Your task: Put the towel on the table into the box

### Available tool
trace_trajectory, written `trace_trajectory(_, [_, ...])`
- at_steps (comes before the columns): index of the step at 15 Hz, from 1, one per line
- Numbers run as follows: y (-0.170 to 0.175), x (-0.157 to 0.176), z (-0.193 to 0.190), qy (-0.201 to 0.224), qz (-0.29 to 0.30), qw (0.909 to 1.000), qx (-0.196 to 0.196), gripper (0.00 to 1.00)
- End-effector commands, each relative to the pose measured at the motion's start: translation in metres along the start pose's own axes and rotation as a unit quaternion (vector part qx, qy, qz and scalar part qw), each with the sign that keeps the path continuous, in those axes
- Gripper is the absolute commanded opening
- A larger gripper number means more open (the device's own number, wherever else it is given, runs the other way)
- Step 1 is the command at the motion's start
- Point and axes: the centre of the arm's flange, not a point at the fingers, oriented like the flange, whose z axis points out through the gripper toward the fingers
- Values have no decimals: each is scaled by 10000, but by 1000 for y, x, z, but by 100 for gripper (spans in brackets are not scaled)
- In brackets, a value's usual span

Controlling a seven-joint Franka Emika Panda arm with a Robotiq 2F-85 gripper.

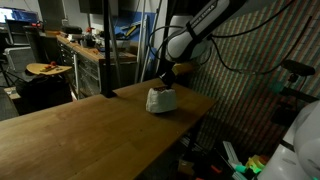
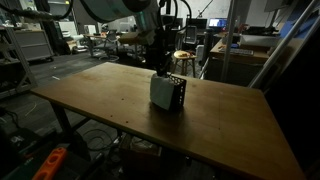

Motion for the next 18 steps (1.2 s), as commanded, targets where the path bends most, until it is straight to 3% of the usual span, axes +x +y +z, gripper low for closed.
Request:
trace_trajectory(1, [1, -27, -5, 114, 123, 9998, 83, 4])
trace_trajectory(9, [20, -49, 27, 24, 199, 9997, 113, 4])
trace_trajectory(18, [49, -41, 70, 403, -42, 9990, 178, 4])
